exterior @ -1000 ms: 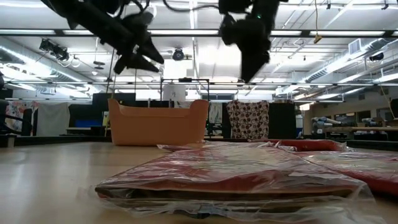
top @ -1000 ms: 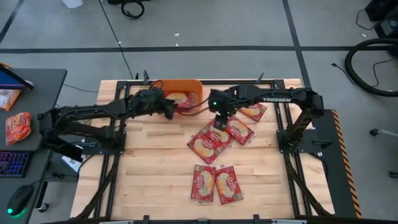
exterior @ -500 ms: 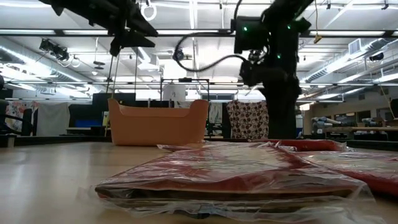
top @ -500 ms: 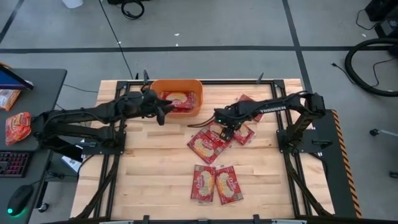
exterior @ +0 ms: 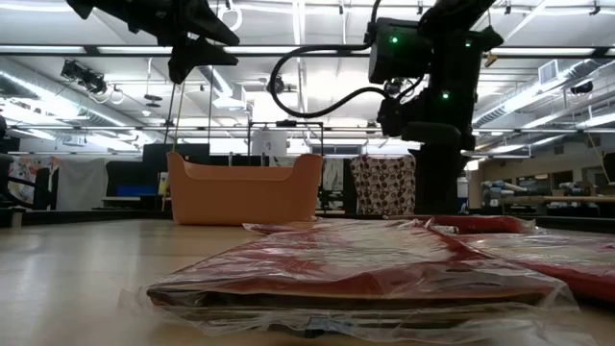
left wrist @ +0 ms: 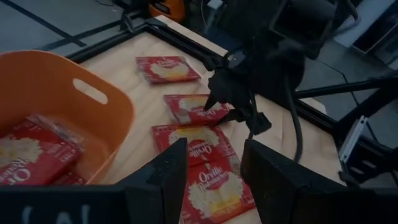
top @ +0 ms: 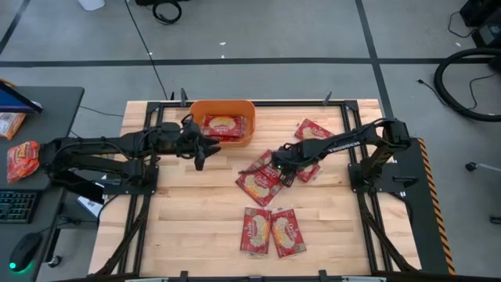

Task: Sort popcorn bags into baskets
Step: Put the red popcorn bag into the orange bin

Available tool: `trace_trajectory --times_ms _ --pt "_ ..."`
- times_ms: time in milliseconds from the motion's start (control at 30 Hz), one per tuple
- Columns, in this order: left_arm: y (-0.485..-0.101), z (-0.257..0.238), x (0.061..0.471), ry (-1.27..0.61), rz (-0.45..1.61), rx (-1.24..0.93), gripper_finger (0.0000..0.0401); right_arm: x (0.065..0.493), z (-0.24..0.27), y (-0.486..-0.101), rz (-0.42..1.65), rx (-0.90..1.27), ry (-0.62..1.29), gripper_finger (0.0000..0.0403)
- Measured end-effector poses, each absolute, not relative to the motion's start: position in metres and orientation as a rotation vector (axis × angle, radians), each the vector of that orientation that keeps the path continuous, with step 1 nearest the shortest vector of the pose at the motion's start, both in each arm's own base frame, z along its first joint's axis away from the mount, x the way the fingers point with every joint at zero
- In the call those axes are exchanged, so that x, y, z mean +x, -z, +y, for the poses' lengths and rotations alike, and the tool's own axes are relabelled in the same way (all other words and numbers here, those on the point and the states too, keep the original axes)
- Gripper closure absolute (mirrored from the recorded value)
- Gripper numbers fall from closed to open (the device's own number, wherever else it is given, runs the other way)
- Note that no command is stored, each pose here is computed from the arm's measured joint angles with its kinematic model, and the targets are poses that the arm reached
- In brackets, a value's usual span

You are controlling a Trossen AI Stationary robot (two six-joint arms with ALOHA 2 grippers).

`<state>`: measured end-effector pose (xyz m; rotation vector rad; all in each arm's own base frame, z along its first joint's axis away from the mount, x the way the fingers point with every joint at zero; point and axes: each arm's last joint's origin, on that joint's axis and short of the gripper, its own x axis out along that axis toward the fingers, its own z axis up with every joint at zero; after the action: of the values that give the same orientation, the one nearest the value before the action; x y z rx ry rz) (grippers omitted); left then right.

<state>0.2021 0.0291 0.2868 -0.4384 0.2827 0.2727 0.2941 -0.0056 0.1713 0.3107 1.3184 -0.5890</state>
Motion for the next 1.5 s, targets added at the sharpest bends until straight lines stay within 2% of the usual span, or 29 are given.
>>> trace_trajectory --times_ms 100,300,433,700,800,1033,1167,1500 --pt "-0.287 0.026 0.202 -0.260 0.284 -0.449 0.0241 0.295 0.002 -0.166 1.312 0.220 0.590 0.0205" --pt "-0.287 0.017 0.203 -0.178 0.302 -0.457 0.0241 0.284 0.004 -0.146 1.376 0.254 0.572 0.0227" --pt "-0.284 0.008 0.203 -0.078 0.353 -0.415 0.0241 0.280 0.004 -0.141 1.395 0.228 0.561 0.0270" --pt "-0.283 -0.010 0.202 0.058 0.403 -0.476 0.0241 0.281 0.006 -0.141 1.384 0.248 0.533 0.0387" --pt "-0.282 -0.018 0.201 0.080 0.421 -0.459 0.0241 0.286 0.009 -0.147 1.388 0.276 0.492 0.0394" --pt "-0.272 -0.026 0.196 0.030 0.519 -0.423 0.0241 0.304 0.013 -0.191 1.391 0.165 0.379 0.0398" --pt "-0.271 -0.026 0.195 0.013 0.530 -0.416 0.0241 0.319 0.013 -0.225 1.320 0.093 0.321 0.0399" --pt "-0.279 -0.025 0.190 -0.020 0.480 -0.612 0.0241 0.357 0.006 -0.317 0.946 -0.014 0.223 0.0401"
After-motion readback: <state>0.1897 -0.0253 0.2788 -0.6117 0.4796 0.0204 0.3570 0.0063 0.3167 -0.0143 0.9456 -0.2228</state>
